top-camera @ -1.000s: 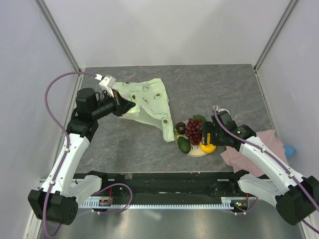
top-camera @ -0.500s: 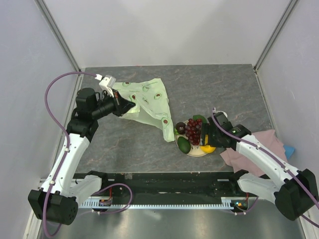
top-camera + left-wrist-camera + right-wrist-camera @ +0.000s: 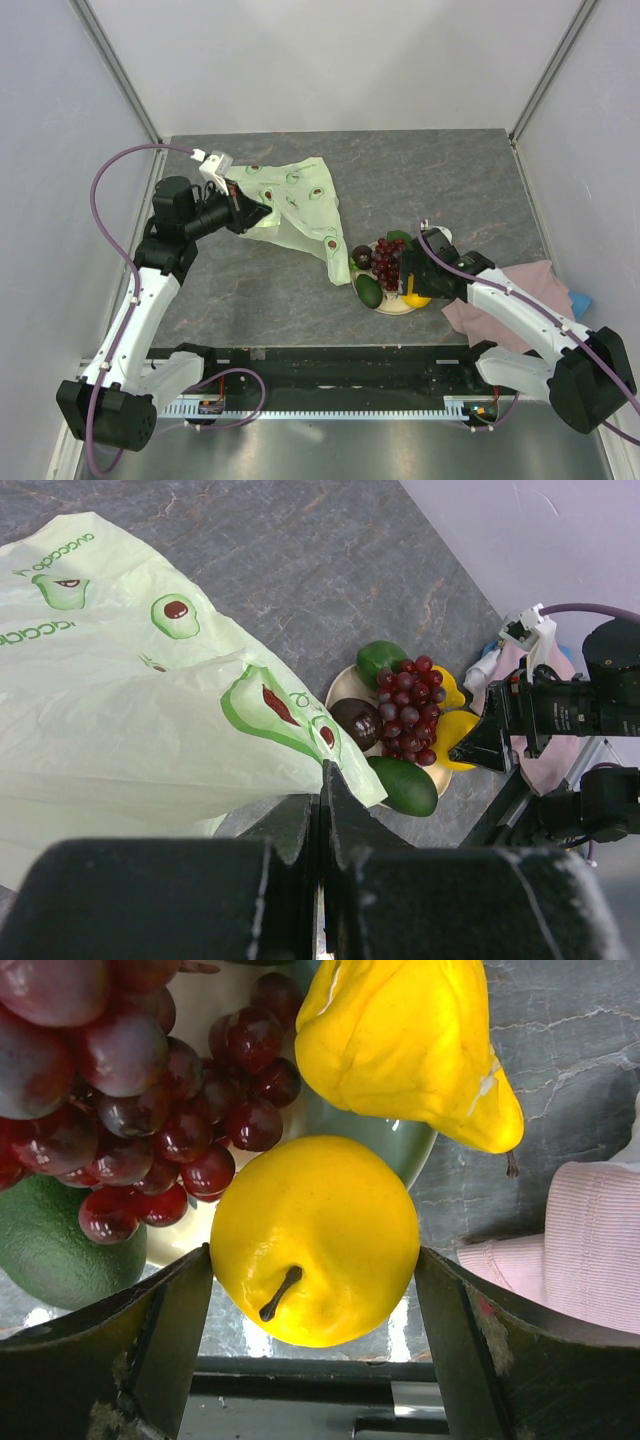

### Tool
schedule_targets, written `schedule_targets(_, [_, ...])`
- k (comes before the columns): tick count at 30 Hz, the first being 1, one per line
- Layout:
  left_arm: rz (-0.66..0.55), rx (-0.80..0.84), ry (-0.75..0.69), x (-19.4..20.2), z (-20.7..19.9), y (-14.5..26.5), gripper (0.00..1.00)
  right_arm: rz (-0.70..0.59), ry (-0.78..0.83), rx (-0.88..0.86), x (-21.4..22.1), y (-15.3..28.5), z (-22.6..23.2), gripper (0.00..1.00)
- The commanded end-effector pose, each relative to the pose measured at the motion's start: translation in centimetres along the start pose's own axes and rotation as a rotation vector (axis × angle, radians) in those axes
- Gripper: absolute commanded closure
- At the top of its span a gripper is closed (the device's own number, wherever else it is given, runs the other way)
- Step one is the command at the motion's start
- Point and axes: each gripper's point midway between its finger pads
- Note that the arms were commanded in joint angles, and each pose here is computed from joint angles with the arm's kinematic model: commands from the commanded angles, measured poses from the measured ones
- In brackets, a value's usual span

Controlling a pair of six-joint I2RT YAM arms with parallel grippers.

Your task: Place the fruits into the plastic bag

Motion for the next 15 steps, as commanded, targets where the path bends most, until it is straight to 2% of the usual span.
schedule_targets(1, [0.000, 0.001, -0.030, 0.1, 0.2, 0.0, 0.99, -0.026, -0.023, 0.013, -0.3, -0.6, 0.1, 0.12])
schedule_targets(5, [0.000, 0.001, -0.030, 0.1, 0.2, 0.0, 0.98, -0.022, -0.019, 0.022, -0.1, -1.0, 0.0, 0.15])
schedule_targets(8, [-0.001, 0.002, -0.033, 0.1, 0.2, 0.0, 0.98, -0.018, -0.008, 0.019, -0.2, -0.7, 0.2, 0.30])
schedule_targets(9, [-0.002, 0.002, -0.033, 0.1, 0.2, 0.0, 0.98, -0.017, -0.006, 0.020, -0.3, -0.6, 0.2, 0.38])
schedule_targets(12, [-0.002, 0.002, -0.032, 0.1, 0.2, 0.0, 0.99, -0.019, -0.008, 0.010, -0.4, 0.2, 0.4, 0.49])
schedule_targets(15, [-0.002, 0.002, -0.033, 0.1, 0.2, 0.1, 0.99, -0.022, -0.009, -0.006, -0.6, 1.2, 0.7, 0.53])
Point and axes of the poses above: each gripper's point midway between its finger pads, its own y axis back along the fingers, its own z axis along the line the jaws close on, x = y × z, and after that the axes turned 2 degrees about y, right-handed
